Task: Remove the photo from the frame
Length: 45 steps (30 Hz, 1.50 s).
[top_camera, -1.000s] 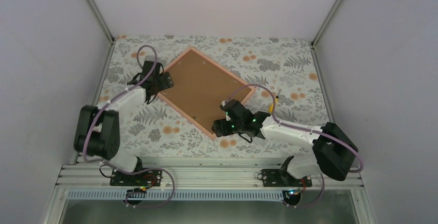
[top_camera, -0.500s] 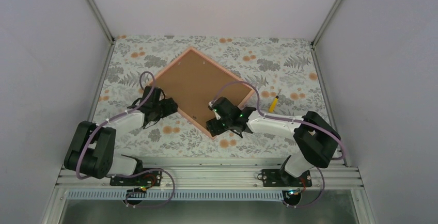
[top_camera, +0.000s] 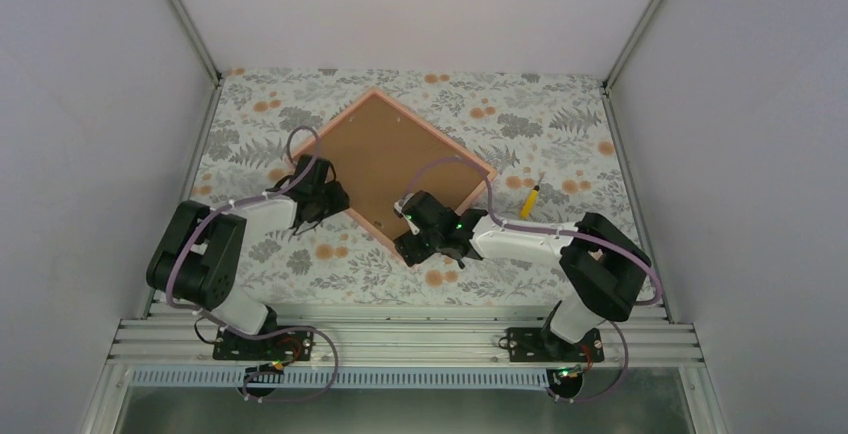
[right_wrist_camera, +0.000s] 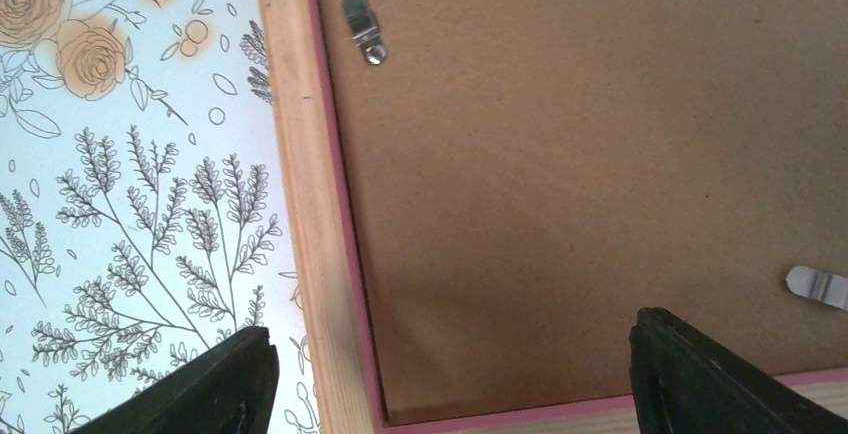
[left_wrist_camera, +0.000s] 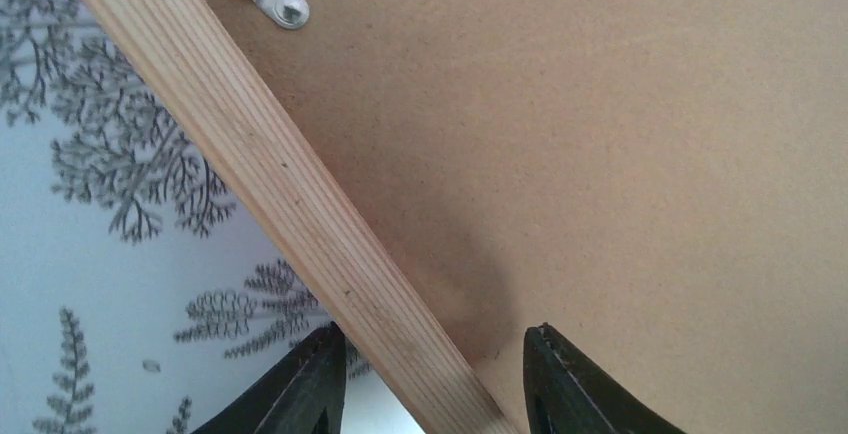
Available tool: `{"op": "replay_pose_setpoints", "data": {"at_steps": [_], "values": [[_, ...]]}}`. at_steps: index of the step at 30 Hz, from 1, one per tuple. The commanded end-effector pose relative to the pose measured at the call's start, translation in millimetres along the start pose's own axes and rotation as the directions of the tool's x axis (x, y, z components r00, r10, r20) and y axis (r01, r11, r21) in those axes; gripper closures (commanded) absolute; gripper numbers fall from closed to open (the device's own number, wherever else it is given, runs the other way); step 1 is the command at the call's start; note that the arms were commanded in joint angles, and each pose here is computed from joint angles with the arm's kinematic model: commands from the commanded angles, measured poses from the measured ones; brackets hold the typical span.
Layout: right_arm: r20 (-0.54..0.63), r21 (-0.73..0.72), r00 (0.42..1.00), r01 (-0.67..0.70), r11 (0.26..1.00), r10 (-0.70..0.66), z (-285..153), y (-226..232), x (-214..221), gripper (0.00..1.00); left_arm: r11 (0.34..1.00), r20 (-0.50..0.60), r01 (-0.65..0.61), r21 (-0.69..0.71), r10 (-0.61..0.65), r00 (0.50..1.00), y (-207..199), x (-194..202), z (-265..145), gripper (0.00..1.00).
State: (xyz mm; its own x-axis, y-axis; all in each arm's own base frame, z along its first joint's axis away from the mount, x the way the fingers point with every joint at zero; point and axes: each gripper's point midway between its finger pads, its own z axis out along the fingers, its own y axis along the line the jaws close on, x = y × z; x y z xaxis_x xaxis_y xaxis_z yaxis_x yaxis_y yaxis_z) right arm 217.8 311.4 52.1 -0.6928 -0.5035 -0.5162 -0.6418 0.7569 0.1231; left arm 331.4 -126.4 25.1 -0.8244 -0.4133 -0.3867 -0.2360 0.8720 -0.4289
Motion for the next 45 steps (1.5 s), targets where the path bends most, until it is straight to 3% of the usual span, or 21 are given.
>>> {"op": "replay_pose_setpoints", "data": {"at_steps": [1,6,10,16,22,28,36,45], "values": [[0.056,0.026,0.997,0.058,0.998,-0.059,0,5,-19,0.21,0.991,-0.018,-0.030,-0.129,0.028,0.999,18,-4,12,0.57],[0.072,0.036,0.995,0.069,0.997,-0.071,0,6,-24,0.22,0.971,0.016,-0.082,-0.225,0.088,0.996,23,-39,17,0.67],[0.089,0.034,0.994,0.064,0.997,-0.067,-1,8,-28,0.22,0.963,0.022,-0.097,-0.251,0.106,0.994,32,-63,19,0.68],[0.109,0.046,0.992,0.055,0.997,-0.060,-2,6,-31,0.22,0.982,-0.001,-0.089,-0.167,0.091,0.996,14,-53,20,0.55],[0.118,0.051,0.989,0.079,0.996,-0.084,-2,6,-33,0.22,0.982,-0.061,-0.091,-0.164,0.082,0.995,13,-28,31,0.53],[0.136,0.031,0.977,0.164,0.986,-0.166,-5,11,-34,0.22,0.979,-0.049,-0.095,-0.180,0.087,0.995,13,-31,24,0.72],[0.194,0.021,0.926,0.326,0.945,-0.324,-15,28,-24,0.22,0.966,0.013,-0.135,-0.222,0.141,0.990,2,-61,1,0.89],[0.246,0.092,0.789,0.560,0.824,-0.563,-20,56,-3,0.25,0.950,0.037,-0.177,-0.258,0.193,0.981,-2,-85,-20,0.89]]}}
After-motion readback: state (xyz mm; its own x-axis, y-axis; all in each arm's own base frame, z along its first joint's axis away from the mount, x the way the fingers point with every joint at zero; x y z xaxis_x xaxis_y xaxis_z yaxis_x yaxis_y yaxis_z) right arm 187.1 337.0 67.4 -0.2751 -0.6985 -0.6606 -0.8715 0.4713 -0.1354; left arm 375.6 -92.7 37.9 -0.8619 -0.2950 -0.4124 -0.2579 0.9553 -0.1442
